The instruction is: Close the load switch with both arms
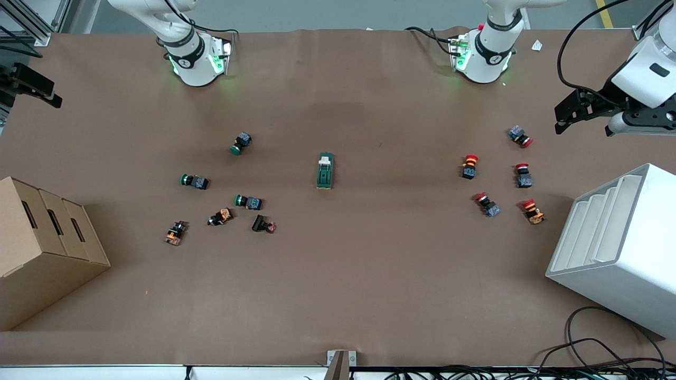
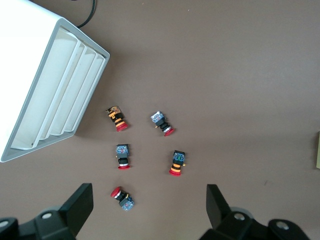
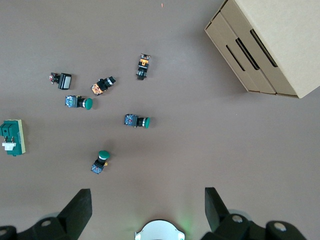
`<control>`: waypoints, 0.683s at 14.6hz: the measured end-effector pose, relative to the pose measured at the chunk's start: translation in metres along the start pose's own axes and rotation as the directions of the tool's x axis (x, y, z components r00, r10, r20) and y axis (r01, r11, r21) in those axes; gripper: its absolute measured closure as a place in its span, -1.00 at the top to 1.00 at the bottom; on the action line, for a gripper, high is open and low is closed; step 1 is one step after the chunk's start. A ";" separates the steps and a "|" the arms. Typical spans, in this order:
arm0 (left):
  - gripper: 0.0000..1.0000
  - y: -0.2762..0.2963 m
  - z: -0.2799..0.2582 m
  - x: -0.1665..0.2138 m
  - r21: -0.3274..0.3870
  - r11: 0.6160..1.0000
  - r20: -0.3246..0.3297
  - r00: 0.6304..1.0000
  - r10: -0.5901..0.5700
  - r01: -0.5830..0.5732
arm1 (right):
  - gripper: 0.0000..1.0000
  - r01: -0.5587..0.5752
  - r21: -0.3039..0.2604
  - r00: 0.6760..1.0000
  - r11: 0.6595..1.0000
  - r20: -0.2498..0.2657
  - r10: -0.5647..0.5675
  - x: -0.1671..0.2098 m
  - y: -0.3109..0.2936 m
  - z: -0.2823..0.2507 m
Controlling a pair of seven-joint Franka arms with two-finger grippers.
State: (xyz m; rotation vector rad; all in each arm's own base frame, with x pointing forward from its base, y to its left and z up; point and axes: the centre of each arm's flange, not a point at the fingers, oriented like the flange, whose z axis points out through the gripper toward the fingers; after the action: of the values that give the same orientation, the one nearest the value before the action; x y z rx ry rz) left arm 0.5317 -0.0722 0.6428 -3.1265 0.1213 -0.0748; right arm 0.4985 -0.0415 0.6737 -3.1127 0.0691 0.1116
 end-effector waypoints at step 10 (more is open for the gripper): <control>1.00 0.110 0.052 0.018 -0.005 0.995 0.051 0.993 0.103 -0.103 | 1.00 0.001 0.000 1.000 1.000 0.001 -0.001 0.000 -0.001 0.000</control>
State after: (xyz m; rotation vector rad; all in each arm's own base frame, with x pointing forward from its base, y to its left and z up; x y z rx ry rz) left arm 0.5440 -0.1832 0.5902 -3.1151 0.2816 0.0066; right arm 0.4986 -0.0409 0.6735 -3.1127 0.0674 0.1126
